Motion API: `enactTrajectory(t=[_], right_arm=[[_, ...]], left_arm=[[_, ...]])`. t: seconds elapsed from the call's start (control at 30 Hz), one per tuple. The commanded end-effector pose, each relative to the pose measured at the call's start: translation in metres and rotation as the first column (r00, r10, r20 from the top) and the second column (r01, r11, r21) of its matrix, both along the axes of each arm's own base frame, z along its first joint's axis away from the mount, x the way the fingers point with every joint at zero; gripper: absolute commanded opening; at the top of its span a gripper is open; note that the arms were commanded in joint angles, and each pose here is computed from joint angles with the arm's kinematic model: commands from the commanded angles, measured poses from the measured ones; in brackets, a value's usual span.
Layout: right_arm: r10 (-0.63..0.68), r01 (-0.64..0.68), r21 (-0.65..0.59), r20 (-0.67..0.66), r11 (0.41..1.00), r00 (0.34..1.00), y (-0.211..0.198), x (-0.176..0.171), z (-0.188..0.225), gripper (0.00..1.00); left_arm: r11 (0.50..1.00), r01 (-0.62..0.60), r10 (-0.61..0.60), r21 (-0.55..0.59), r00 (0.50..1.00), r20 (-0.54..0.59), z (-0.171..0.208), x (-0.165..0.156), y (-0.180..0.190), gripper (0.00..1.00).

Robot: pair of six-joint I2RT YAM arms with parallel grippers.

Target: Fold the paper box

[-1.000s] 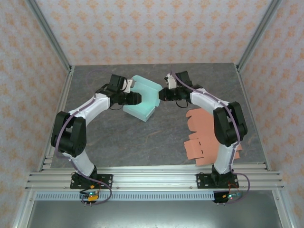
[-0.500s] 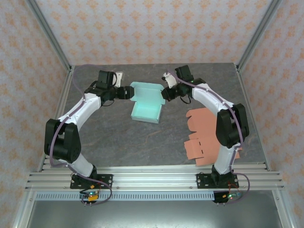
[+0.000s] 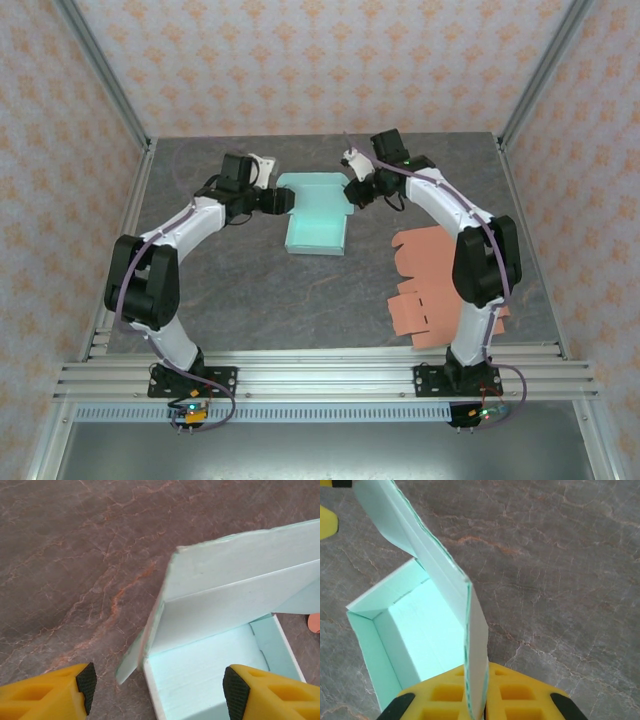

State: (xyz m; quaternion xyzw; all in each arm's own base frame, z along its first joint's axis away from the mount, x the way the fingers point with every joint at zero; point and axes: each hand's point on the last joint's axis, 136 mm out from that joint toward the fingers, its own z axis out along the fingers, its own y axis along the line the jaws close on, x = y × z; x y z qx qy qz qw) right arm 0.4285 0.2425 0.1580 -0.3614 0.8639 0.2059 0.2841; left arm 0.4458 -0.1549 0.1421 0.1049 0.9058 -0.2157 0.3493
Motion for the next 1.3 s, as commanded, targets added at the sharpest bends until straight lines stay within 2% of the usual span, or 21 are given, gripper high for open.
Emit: enactTrajectory(t=[0.0,0.03,0.1,0.23,0.27,0.33,0.4,0.6,0.73,0.83,0.9,1.0,1.13,1.27], right_arm=[[0.003,-0.002,-0.005,0.034,1.0,0.999,-0.004,0.002,0.004,0.1],[0.005,-0.005,-0.002,0.03,1.0,1.0,-0.004,0.002,0.004,0.1],[0.01,-0.011,0.009,0.029,1.0,1.0,-0.002,0.001,0.005,0.09],[0.006,-0.006,0.027,0.025,1.0,1.0,0.0,0.001,0.006,0.09],[-0.001,0.001,0.031,0.023,1.0,1.0,0.0,0.002,0.006,0.09],[-0.04,0.04,0.039,0.015,0.998,0.999,0.0,0.006,0.008,0.07],[-0.121,0.121,0.064,0.0,0.991,0.993,-0.001,0.012,0.012,0.07],[-0.446,0.442,0.103,0.012,0.891,0.895,-0.006,0.013,0.012,0.07],[-0.645,0.634,0.2,-0.008,0.748,0.764,-0.018,0.008,0.015,0.06],[-0.706,0.687,0.23,-0.003,0.689,0.708,-0.015,-0.003,0.017,0.09],[-0.736,0.715,0.235,0.005,0.659,0.677,-0.014,-0.011,0.018,0.1],[-0.748,0.726,0.247,-0.009,0.642,0.664,-0.007,-0.021,0.014,0.09],[-0.731,0.715,0.222,-0.014,0.663,0.682,-0.001,-0.037,-0.002,0.09],[-0.708,0.696,0.218,-0.03,0.684,0.705,-0.004,-0.05,-0.017,0.1]], left_arm=[[0.998,0.001,-0.004,0.059,0.999,0.048,-0.009,0.011,0.006,0.7],[0.998,0.006,-0.01,0.068,0.998,0.055,-0.01,0.012,0.006,0.67],[0.996,0.033,-0.039,0.083,0.997,0.072,-0.012,0.015,0.005,0.55],[0.994,0.072,-0.079,0.084,0.993,0.085,-0.017,0.02,-0.001,0.41],[0.994,0.083,-0.089,0.073,0.992,0.091,-0.015,0.021,-0.004,0.33],[0.994,0.093,-0.098,0.062,0.992,0.081,-0.015,0.02,-0.007,0.18],[0.994,0.084,-0.09,0.066,0.993,0.078,-0.013,0.02,-0.008,0.12],[0.997,-0.008,-0.002,0.076,0.991,0.136,0.009,0.011,-0.031,0.12],[0.992,-0.109,0.099,0.056,0.983,0.157,0.008,0.001,-0.043,0.11],[0.979,-0.202,0.194,0.023,0.965,0.179,0.001,-0.007,-0.036,0.11],[0.975,-0.219,0.207,0.047,0.961,0.186,-0.004,-0.014,-0.037,0.12],[0.971,-0.233,0.219,0.047,0.955,0.2,-0.007,-0.024,-0.043,0.11],[0.953,-0.299,0.283,0.042,0.933,0.22,-0.014,-0.034,-0.042,0.11],[0.946,-0.313,0.284,0.084,0.924,0.255,-0.024,-0.046,-0.047,0.11]])
